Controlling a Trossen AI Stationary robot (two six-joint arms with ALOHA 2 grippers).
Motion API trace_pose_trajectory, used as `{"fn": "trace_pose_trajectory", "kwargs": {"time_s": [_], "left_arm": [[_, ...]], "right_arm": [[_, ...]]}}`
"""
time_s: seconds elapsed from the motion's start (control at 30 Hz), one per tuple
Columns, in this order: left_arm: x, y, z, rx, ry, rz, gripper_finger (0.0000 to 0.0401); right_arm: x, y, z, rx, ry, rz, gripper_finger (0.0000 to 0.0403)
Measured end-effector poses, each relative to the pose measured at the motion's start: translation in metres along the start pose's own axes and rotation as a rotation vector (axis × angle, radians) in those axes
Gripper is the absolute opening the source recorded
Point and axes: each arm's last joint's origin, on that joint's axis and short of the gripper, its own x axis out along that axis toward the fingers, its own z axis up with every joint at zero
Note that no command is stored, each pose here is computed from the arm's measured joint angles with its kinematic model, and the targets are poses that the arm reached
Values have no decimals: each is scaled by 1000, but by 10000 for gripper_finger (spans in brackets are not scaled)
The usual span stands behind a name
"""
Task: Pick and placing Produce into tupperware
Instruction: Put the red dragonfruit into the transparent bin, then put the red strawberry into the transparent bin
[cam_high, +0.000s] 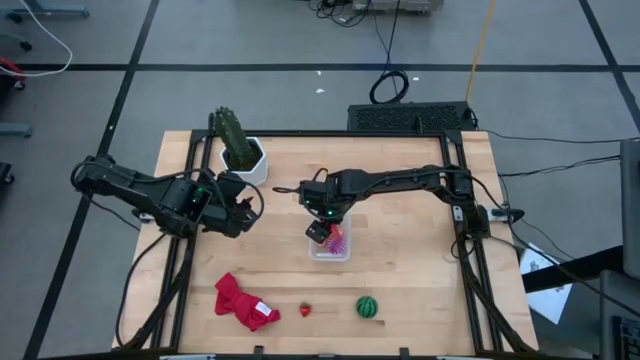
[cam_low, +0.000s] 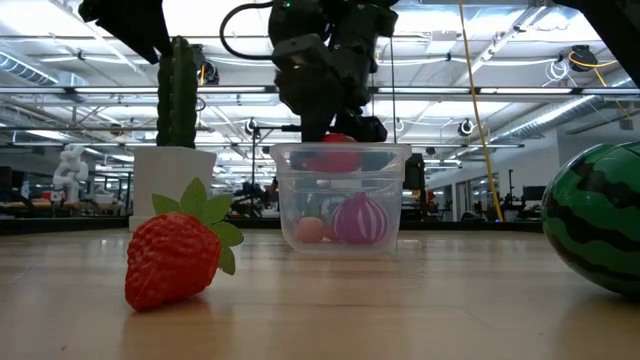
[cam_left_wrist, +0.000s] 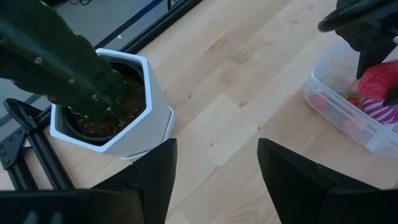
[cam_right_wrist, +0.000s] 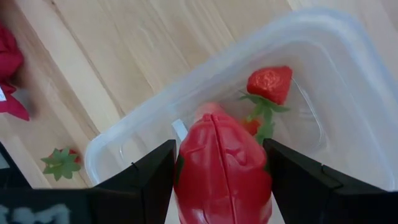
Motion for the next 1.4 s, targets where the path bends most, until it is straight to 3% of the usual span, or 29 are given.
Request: {"fn": "trace_pose_trajectory", "kwargs": {"time_s": [0.87,1.4], "left_arm": [[0,0,0,8,-5,3,230],[0,0,0,9,-5,3,230]], "right_arm": [[0,-2,-1,9,20,-13,220],[0,-2,-2,-20,22,-12,278]]}}
